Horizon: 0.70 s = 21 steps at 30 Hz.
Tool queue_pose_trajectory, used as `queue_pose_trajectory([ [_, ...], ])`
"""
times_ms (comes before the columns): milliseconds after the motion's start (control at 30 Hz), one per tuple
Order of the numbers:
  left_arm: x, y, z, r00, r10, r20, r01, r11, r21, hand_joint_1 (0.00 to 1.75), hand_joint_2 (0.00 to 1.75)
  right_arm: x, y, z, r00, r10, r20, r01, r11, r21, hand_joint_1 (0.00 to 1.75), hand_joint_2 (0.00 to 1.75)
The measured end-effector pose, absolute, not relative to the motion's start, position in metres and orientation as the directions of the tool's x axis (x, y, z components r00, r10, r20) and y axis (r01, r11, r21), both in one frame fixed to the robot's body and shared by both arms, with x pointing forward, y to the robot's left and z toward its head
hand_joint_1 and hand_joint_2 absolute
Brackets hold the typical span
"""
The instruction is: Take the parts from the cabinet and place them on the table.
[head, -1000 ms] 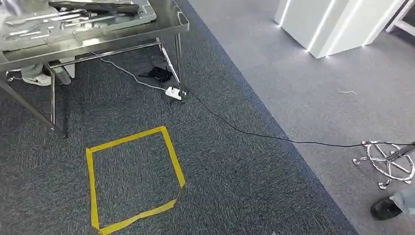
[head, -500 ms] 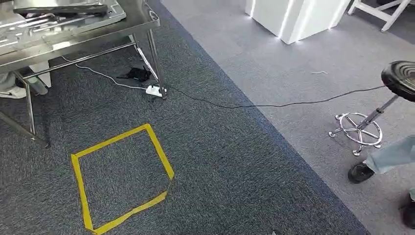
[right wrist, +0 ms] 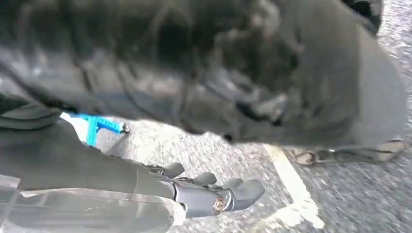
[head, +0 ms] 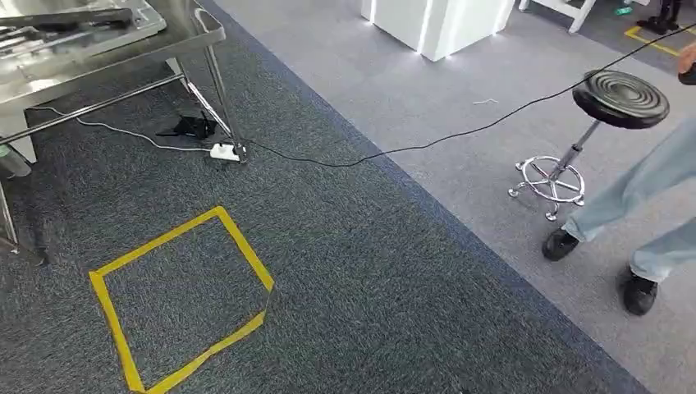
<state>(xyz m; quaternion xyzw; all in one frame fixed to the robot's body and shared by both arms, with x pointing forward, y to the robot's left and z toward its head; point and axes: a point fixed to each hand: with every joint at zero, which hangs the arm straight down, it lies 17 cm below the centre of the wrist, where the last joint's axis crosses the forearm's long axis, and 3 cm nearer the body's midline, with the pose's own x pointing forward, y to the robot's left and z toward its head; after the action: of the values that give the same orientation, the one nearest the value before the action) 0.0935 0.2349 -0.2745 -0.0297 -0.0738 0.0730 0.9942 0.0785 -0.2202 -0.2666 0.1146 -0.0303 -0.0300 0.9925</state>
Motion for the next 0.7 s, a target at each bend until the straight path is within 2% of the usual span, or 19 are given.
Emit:
queue_pose_trajectory([
  [267,0.086,0.236,-0.276,0.983,0.149,0.104,-0.142,0.988,-0.064,0.0,0.0,0.071,-0.22,-0.268,0.998,-0.064,0.005,0.061,0.975,0.215,0.0,0.0],
  [700,0.091,0.235,-0.275,0.979,0.142,0.147,-0.133,0.989,-0.067,0.0,0.0,0.083,-0.214,-0.264,0.996,-0.063,0.055,0.048,0.968,0.248,0.0,0.0],
])
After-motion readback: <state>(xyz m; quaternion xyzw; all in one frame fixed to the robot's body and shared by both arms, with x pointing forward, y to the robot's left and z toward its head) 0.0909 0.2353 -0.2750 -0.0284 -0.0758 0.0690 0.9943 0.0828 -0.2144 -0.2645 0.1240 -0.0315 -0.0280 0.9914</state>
